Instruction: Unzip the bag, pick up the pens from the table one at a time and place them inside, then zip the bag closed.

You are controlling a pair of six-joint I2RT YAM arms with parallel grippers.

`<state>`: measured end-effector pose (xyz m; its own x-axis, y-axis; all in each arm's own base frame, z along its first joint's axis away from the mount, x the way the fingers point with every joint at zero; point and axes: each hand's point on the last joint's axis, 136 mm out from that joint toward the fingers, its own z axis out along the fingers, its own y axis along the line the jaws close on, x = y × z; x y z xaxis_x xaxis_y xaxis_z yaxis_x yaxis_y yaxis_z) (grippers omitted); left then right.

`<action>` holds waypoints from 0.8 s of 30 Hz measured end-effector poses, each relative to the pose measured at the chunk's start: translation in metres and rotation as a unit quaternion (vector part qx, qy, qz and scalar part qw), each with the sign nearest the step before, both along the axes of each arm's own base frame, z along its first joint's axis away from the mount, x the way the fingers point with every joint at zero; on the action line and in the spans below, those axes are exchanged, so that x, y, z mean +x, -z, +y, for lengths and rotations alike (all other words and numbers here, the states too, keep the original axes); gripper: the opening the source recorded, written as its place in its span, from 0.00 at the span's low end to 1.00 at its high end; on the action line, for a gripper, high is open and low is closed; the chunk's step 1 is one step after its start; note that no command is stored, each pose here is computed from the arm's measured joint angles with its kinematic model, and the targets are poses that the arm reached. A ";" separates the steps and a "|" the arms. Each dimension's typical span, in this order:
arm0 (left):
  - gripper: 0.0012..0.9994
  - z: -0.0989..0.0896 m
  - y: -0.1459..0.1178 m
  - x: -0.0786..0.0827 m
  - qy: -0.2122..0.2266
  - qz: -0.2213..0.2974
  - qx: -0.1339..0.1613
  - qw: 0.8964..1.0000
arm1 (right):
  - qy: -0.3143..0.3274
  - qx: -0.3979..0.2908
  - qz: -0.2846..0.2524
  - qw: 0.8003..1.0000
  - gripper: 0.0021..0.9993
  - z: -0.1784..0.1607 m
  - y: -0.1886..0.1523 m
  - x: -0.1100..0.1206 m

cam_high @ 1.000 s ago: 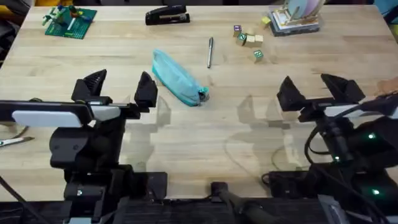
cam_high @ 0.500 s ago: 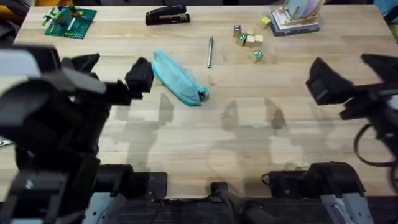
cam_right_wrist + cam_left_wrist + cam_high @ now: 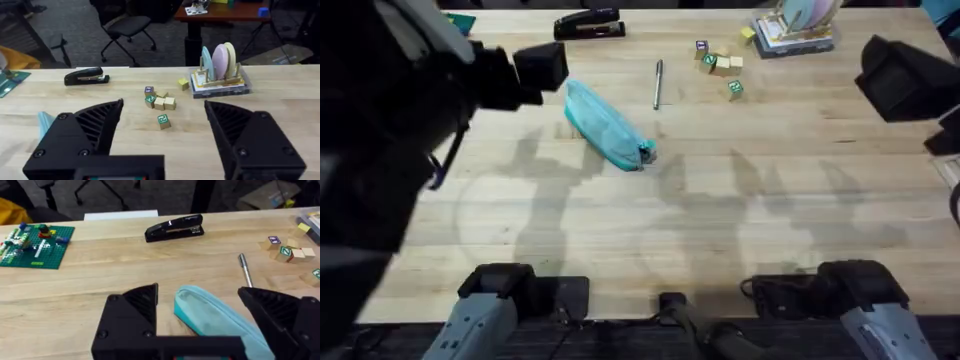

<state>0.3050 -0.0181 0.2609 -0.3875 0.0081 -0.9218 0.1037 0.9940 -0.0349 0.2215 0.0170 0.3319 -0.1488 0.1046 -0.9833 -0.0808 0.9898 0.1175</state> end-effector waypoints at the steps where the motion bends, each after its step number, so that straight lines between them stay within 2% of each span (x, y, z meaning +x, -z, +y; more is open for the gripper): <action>1: 0.99 0.000 -0.002 0.002 0.001 0.006 0.002 1.000 | -0.001 0.002 0.001 1.000 1.00 0.000 -0.001 0.001; 5: 0.99 -0.002 -0.008 0.008 0.016 0.023 0.018 0.999 | -0.009 0.006 0.009 1.000 1.00 0.003 0.001 0.004; 11: 0.99 -0.009 0.002 0.014 0.068 0.045 0.077 0.994 | -0.017 0.011 0.011 1.000 1.00 0.006 0.001 0.004; 15: 0.99 -0.018 0.019 0.020 0.123 0.059 0.119 0.983 | -0.021 0.013 0.011 1.000 1.00 0.008 0.002 0.004; 19: 0.99 -0.024 0.036 0.025 0.173 0.091 0.138 0.971 | -0.026 0.015 0.012 0.999 1.00 0.010 0.002 0.004; 24: 0.99 -0.020 0.038 0.034 0.233 0.112 0.163 0.952 | -0.029 0.015 0.017 0.999 1.00 0.011 0.004 0.003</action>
<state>0.3388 -0.0378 0.2226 -0.4577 0.4983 -0.7363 0.5629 0.8035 0.1939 0.2246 0.0277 0.3277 -0.1895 0.1243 -0.9740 -0.1341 0.9794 0.1511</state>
